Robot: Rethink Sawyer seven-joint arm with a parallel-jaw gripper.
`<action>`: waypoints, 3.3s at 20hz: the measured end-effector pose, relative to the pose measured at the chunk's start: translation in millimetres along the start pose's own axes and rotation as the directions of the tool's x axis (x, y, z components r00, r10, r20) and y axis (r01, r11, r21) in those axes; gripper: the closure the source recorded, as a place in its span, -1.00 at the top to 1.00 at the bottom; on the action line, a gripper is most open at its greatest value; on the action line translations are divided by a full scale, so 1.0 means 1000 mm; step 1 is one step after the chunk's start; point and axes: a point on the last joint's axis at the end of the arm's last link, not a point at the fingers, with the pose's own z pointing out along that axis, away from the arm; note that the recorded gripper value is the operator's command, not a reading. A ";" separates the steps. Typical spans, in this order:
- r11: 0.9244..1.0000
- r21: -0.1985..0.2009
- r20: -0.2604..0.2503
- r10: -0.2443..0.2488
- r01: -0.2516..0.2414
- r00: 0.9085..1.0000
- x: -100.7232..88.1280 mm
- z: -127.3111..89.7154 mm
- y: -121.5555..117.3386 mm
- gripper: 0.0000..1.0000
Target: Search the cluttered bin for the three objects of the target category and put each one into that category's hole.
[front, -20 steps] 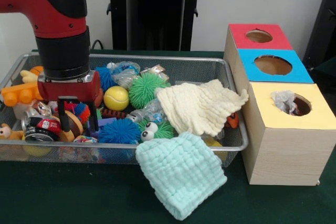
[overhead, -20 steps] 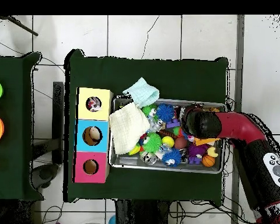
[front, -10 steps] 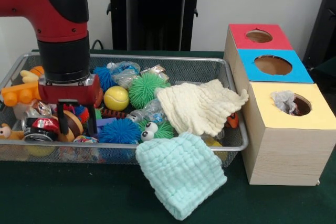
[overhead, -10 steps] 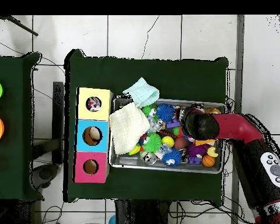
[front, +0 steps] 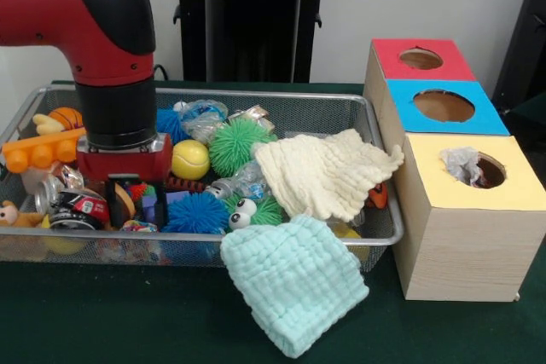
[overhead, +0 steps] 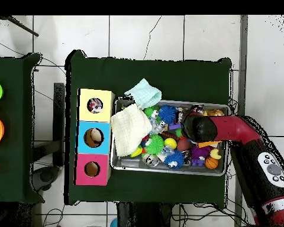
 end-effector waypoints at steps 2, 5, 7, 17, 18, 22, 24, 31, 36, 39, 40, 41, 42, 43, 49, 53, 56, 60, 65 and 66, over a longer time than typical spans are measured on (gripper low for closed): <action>1.000 -0.004 0.000 -0.009 0.009 1.000 0.001 0.006 0.005 1.00; 1.000 -0.010 0.006 -0.011 0.011 1.000 0.002 0.011 0.009 1.00; 1.000 -0.011 0.010 -0.010 0.010 1.000 0.001 0.012 0.009 1.00; 1.000 -0.025 0.018 0.007 -0.007 1.000 0.002 0.027 0.009 1.00; 1.000 -0.025 0.018 0.010 -0.009 1.000 0.002 0.028 0.008 1.00; 1.000 -0.021 0.024 0.017 -0.016 1.000 0.000 0.029 0.004 1.00; 1.000 -0.019 0.027 0.020 -0.020 0.999 -0.002 0.029 0.002 -1.00; 1.000 -0.019 0.028 0.023 -0.023 0.999 -0.003 0.030 0.000 -1.00; 1.000 -0.011 0.034 0.013 -0.013 0.999 -0.005 0.022 0.000 -1.00; 1.000 -0.003 0.037 0.007 -0.007 0.999 -0.011 0.009 0.002 -1.00; 1.000 0.000 0.037 0.005 -0.005 0.999 -0.014 0.005 0.002 -1.00; 1.000 0.004 0.035 0.004 -0.005 0.999 -0.017 -0.003 0.003 -1.00; 1.000 0.008 0.034 0.004 -0.004 0.999 -0.021 -0.011 0.004 -1.00; 1.000 0.013 0.025 0.010 -0.010 1.000 -0.031 -0.031 0.007 -1.00; 0.999 0.033 -0.012 0.038 -0.037 0.999 -0.058 -0.086 0.011 -1.00; 0.998 0.052 -0.046 0.048 -0.046 0.998 -0.076 -0.129 0.020 -1.00; 0.998 0.061 -0.057 0.038 -0.034 0.998 -0.085 -0.149 0.034 -1.00; 0.998 0.065 -0.060 0.010 -0.006 0.998 -0.096 -0.165 0.059 -1.00; 0.997 0.058 -0.069 -0.048 0.052 0.996 -0.111 -0.185 0.120 -1.00; 0.996 0.055 -0.073 -0.060 0.064 0.996 -0.113 -0.188 0.133 -1.00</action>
